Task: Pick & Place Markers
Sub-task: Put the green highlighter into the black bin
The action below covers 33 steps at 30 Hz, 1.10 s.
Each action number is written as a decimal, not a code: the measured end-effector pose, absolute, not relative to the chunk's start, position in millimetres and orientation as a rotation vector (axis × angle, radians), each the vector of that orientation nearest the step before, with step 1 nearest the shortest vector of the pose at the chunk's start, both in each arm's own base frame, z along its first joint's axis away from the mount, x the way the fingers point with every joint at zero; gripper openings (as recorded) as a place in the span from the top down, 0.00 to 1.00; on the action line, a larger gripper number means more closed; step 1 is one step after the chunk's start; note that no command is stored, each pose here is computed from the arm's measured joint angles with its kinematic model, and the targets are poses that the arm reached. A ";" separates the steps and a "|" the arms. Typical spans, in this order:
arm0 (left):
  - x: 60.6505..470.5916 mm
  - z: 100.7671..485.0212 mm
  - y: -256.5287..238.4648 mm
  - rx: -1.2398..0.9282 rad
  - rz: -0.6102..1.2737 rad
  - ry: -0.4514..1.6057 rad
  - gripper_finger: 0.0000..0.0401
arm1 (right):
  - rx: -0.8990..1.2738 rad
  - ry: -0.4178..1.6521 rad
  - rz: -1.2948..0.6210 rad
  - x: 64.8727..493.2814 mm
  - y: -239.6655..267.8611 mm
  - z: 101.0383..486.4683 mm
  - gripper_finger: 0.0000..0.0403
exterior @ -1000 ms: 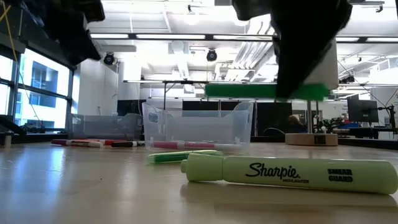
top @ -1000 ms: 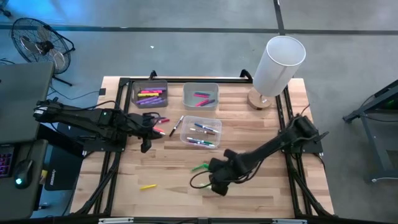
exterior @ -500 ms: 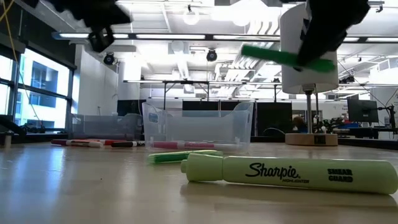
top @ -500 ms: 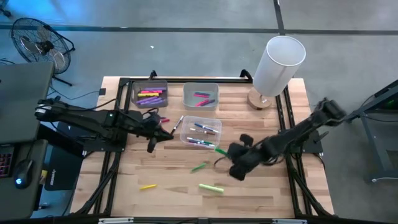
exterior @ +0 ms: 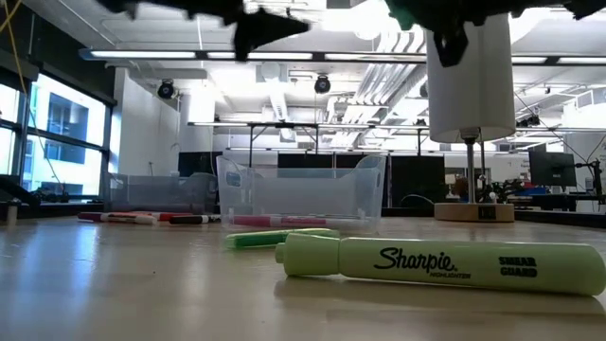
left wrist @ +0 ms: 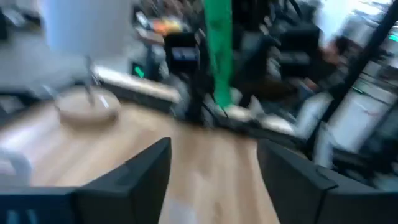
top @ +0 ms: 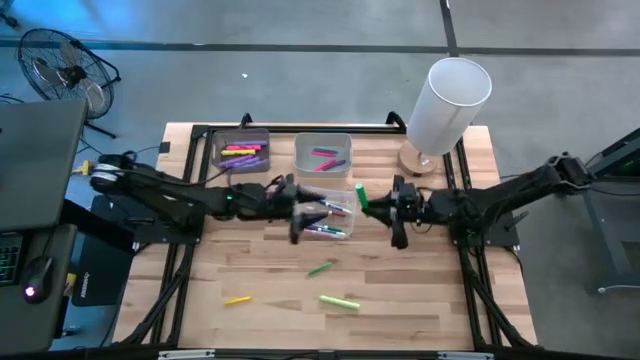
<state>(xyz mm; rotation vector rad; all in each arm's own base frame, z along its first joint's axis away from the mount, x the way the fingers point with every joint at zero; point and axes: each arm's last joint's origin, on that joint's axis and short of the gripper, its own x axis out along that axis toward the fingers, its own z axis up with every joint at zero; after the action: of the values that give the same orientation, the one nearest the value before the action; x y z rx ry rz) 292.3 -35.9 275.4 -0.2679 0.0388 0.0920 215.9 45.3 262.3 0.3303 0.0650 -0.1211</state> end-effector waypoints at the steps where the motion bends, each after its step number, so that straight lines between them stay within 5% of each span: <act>1: 301.3 280.6 -36.1 -0.249 0.121 0.015 0.39 | 0.314 0.042 -0.118 217.0 42.8 265.8 0.86; 13: 391.3 334.0 -42.8 -0.088 0.194 -0.021 0.36 | 0.150 0.012 -0.113 230.3 36.5 285.7 0.86; 20: 408.4 340.7 -37.0 -0.129 0.152 0.034 0.37 | 0.140 0.014 -0.113 230.3 36.6 285.9 0.86; 33: 408.9 339.2 -33.1 -0.176 0.154 0.056 0.72 | 0.107 0.022 -0.111 230.4 36.7 285.1 0.86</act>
<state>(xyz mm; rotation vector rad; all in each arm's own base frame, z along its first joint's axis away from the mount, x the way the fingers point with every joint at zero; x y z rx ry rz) 408.9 -33.1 339.2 -0.1756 0.0560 0.1542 230.4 36.7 285.1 0.1065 0.0223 -0.1110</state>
